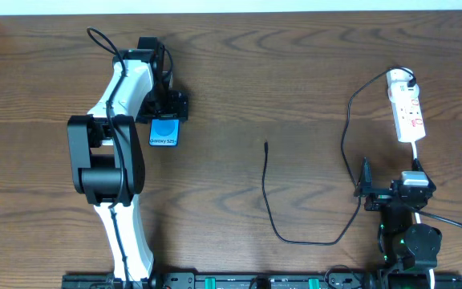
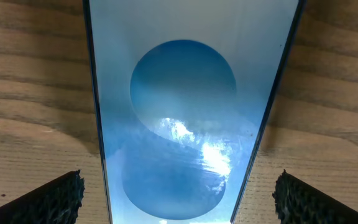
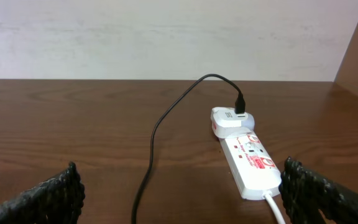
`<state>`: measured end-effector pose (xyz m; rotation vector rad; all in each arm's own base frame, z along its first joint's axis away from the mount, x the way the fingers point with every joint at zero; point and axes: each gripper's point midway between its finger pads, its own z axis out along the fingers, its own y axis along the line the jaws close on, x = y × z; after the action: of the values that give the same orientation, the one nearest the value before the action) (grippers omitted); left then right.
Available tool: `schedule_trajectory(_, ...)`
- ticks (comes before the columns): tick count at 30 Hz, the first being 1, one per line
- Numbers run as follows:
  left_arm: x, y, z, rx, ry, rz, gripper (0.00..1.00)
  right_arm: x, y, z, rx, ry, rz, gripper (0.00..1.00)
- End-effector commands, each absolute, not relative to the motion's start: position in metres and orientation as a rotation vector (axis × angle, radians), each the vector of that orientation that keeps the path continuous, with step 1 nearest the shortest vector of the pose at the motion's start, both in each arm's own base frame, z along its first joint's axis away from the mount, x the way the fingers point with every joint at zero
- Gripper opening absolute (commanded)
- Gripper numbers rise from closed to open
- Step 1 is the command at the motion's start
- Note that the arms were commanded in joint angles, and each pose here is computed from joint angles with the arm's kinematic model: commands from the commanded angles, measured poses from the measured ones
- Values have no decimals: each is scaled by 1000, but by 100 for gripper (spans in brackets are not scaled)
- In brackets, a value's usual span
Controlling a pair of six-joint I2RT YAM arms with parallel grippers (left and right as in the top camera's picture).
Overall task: Plug charger to phone and switch on socket
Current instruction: 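Close the left gripper on the phone's bottom edge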
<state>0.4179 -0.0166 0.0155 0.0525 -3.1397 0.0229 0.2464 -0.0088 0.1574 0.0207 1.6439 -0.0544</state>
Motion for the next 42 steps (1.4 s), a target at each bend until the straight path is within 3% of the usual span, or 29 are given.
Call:
schedule_trajectory(1, 417, -16, 11, 64, -3132, 25, 98, 246, -5, 157, -5, 1643, -53, 99)
schedule_trajectory(42, 423, -16, -8, 58, -3181, 27, 98, 246, -5, 157, -5, 1643, -53, 99)
